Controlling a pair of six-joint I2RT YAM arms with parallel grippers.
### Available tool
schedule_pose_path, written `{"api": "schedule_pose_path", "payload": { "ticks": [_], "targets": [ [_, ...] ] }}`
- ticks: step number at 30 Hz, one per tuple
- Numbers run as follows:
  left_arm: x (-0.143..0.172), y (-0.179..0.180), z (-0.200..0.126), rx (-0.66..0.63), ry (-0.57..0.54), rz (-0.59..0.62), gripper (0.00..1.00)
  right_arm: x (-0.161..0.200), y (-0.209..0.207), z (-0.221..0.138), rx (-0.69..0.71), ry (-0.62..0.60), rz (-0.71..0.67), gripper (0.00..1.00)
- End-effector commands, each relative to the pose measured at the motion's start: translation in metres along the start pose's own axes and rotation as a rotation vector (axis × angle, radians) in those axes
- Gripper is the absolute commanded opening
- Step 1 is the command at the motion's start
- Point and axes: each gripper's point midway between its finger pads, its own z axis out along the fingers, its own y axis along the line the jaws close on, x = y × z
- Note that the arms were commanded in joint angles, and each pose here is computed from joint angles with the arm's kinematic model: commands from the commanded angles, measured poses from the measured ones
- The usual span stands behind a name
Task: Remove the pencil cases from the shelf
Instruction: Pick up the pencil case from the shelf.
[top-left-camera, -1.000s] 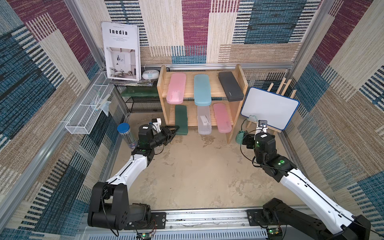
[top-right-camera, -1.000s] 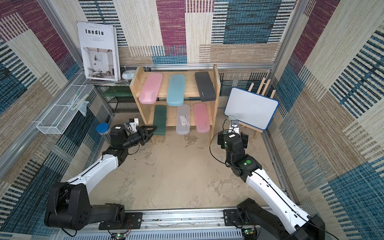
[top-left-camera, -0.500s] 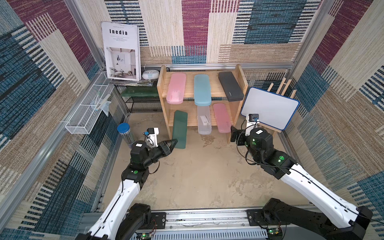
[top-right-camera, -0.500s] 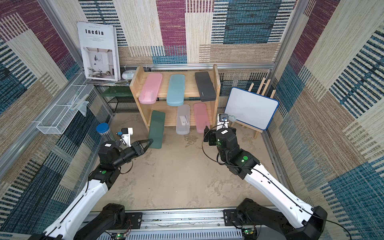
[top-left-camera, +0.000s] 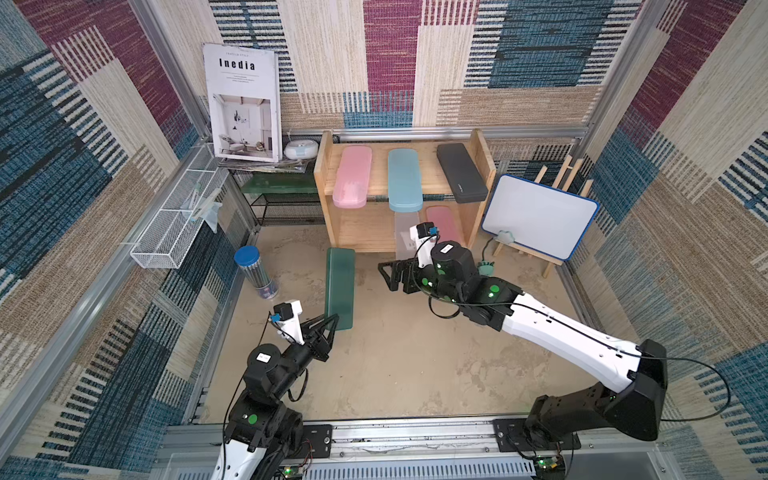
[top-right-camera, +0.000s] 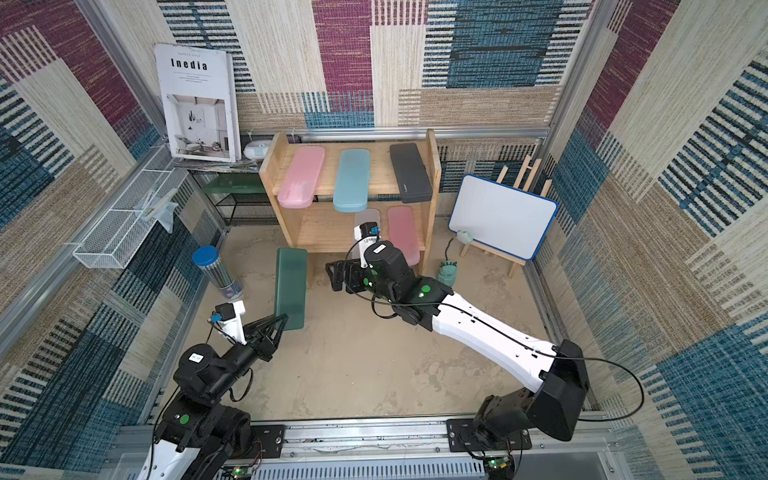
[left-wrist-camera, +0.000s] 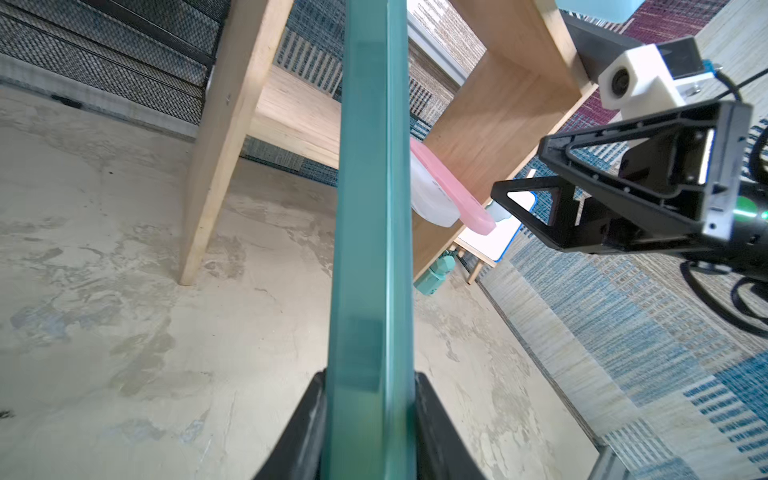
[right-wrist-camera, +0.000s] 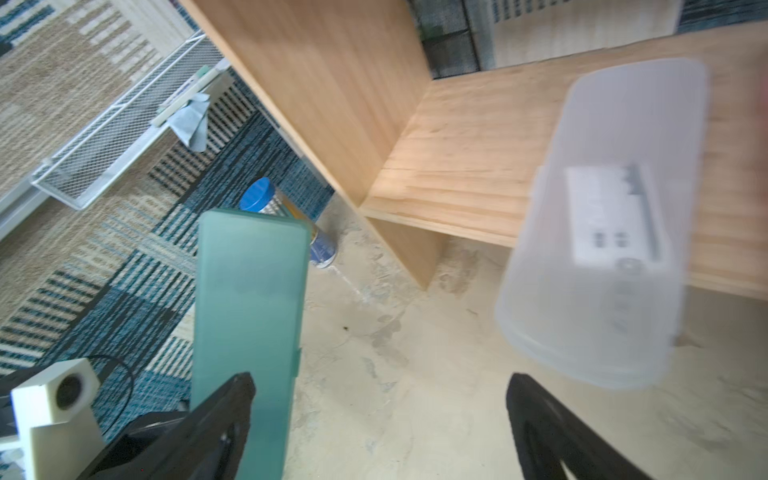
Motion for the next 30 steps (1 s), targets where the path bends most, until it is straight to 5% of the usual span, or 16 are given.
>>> {"api": "schedule_pose_path", "payload": {
  "ticks": [1, 16, 26, 30],
  "targets": [
    [-0.011, 0.001, -0.002, -0.028, -0.036, 0.037, 0.28, 0.002, 0.039, 0.010, -0.139, 0.029, 0.051, 0.99],
    [-0.012, 0.000, -0.003, -0.027, -0.042, 0.039, 0.28, 0.058, 0.076, 0.079, -0.184, 0.232, 0.062, 0.99],
    [-0.011, 0.002, -0.003, -0.034, -0.044, 0.034, 0.28, 0.075, 0.078, 0.091, -0.198, 0.270, 0.058, 1.00],
    [-0.010, 0.003, -0.002, -0.035, -0.039, 0.034, 0.28, 0.078, 0.082, 0.093, -0.223, 0.273, 0.060, 0.92]
  ]
}}
